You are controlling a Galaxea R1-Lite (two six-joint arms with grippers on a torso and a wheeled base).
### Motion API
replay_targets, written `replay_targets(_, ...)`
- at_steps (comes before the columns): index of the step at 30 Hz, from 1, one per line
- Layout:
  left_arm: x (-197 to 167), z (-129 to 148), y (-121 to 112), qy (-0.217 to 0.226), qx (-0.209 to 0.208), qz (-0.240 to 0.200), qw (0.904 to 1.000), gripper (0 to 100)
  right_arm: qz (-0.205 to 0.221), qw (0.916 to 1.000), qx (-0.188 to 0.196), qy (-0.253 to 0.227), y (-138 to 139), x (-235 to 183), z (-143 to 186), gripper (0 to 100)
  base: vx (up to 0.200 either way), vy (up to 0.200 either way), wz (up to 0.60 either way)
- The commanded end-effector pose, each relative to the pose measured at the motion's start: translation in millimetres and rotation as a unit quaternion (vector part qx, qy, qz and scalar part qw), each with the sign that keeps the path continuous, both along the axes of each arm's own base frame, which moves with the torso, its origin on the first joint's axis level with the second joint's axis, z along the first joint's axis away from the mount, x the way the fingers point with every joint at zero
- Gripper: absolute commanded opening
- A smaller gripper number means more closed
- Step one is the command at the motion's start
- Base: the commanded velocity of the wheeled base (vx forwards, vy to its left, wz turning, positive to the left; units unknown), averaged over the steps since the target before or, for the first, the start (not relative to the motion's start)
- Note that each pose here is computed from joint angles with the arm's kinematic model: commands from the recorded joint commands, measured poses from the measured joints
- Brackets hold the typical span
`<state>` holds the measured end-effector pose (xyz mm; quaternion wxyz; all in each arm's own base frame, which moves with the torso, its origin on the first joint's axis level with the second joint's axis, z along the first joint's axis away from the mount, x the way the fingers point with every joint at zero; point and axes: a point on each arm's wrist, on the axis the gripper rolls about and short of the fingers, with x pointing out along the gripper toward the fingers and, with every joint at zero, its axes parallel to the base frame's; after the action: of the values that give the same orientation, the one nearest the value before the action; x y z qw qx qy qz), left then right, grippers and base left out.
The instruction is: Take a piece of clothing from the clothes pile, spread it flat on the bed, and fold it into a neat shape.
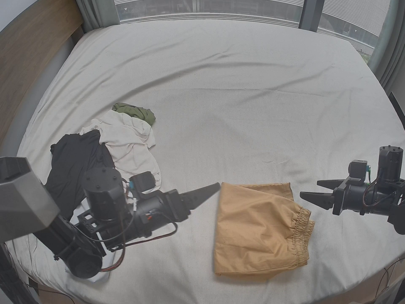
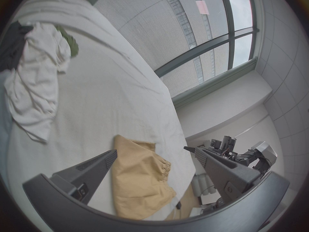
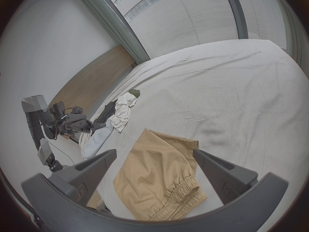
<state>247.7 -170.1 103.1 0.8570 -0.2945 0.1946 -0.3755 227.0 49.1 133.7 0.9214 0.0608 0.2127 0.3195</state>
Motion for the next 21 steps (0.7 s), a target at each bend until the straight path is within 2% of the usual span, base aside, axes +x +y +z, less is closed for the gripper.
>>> replay_targets(1, -9, 16, 29, -0.029, 0.002, 0.028, 0.9992, 100, 0.003, 1.0, -0.001, 0.004, 1, -1, -2, 100, 0.0, 0.0, 0.0)
replay_targets(4, -16, 11, 51, -0.028, 0.024, 0.034, 0.9987, 100, 0.003, 0.9999, -0.003, 0.016, 1, -4, -7, 100, 0.0, 0.0, 0.0)
replay_targets(11, -28, -10, 65, -0.039, 0.098, 0.019, 0.9943, 100, -0.001, 0.9997, -0.009, 0.024, -1, -8, -12, 100, 0.0, 0.0, 0.0)
replay_targets(15, -31, -13, 67, -0.047, 0.11, 0.017, 0.9927, 100, -0.006, 0.9996, -0.009, 0.028, -4, -8, -14, 100, 0.0, 0.0, 0.0)
replay_targets(21, -26, -18, 79, -0.066, 0.125, 0.04, 0.9891, 100, -0.015, 0.9993, -0.01, 0.033, -8, -6, -16, 100, 0.0, 0.0, 0.0)
